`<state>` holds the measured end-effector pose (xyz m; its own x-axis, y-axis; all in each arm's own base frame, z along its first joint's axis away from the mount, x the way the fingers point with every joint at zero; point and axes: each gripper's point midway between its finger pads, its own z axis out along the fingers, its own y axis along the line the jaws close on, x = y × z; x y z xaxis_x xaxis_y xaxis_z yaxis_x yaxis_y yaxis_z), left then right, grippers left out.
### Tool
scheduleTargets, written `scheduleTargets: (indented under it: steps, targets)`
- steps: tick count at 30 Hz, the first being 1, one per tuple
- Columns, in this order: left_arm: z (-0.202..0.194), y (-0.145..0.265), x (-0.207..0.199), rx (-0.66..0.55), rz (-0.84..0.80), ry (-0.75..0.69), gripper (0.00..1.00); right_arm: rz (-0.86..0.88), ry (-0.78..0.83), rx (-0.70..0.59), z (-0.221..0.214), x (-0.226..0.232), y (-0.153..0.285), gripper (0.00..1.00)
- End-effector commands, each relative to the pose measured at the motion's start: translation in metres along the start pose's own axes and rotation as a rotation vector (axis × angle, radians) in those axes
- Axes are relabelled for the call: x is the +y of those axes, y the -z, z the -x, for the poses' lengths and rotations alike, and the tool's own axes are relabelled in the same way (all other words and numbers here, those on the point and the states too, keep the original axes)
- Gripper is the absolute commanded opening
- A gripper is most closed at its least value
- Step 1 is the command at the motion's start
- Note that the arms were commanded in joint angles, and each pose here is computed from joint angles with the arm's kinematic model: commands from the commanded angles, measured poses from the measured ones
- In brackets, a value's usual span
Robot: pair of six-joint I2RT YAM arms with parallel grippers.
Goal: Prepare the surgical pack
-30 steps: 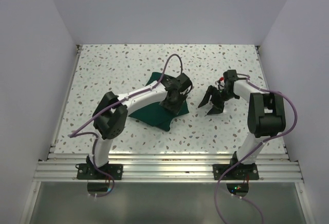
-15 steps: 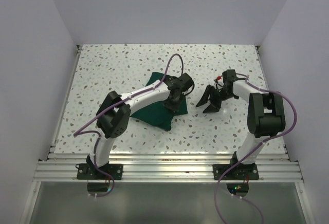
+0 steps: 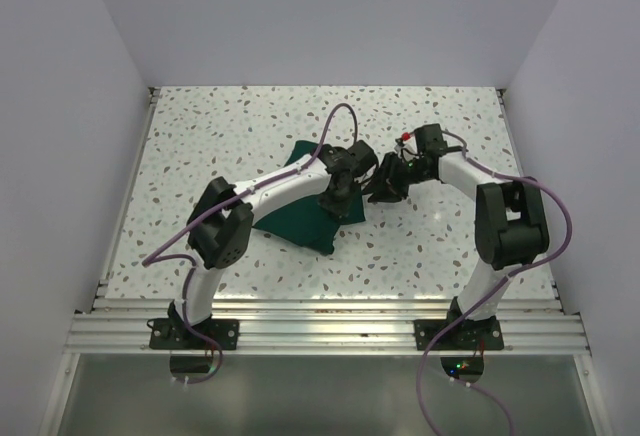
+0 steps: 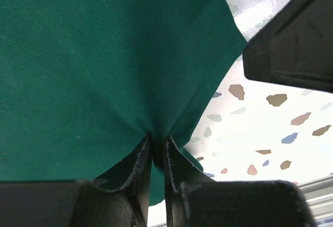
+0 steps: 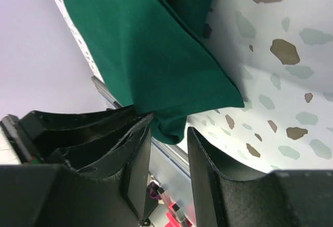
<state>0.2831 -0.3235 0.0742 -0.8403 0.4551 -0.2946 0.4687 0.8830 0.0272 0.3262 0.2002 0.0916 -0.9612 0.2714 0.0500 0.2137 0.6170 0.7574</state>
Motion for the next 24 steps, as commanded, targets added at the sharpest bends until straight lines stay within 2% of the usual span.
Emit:
scheduleTargets:
  steps: [1,2,5,11,18,24]
  targets:
    - [0.011,0.021,-0.008,-0.041,-0.050,0.000,0.17,0.049,0.018,-0.008,0.008,0.018,0.002,0.38]
    - [0.010,0.019,-0.009,-0.035,-0.054,-0.001,0.10,0.050,0.015,-0.003,0.007,0.018,0.002,0.38]
    - [0.015,0.023,-0.009,-0.050,-0.057,0.002,0.00,0.055,0.007,0.010,0.001,0.017,-0.002,0.37]
    - [0.021,0.037,-0.008,-0.077,-0.062,-0.003,0.00,0.112,-0.020,0.024,-0.003,0.025,-0.015,0.16]
    - [0.026,0.046,-0.007,-0.085,-0.067,-0.010,0.00,0.135,-0.043,0.050,0.001,0.028,-0.038,0.09]
    - [0.032,0.053,-0.007,-0.101,-0.080,-0.018,0.00,0.140,-0.046,0.084,0.000,0.034,-0.057,0.07]
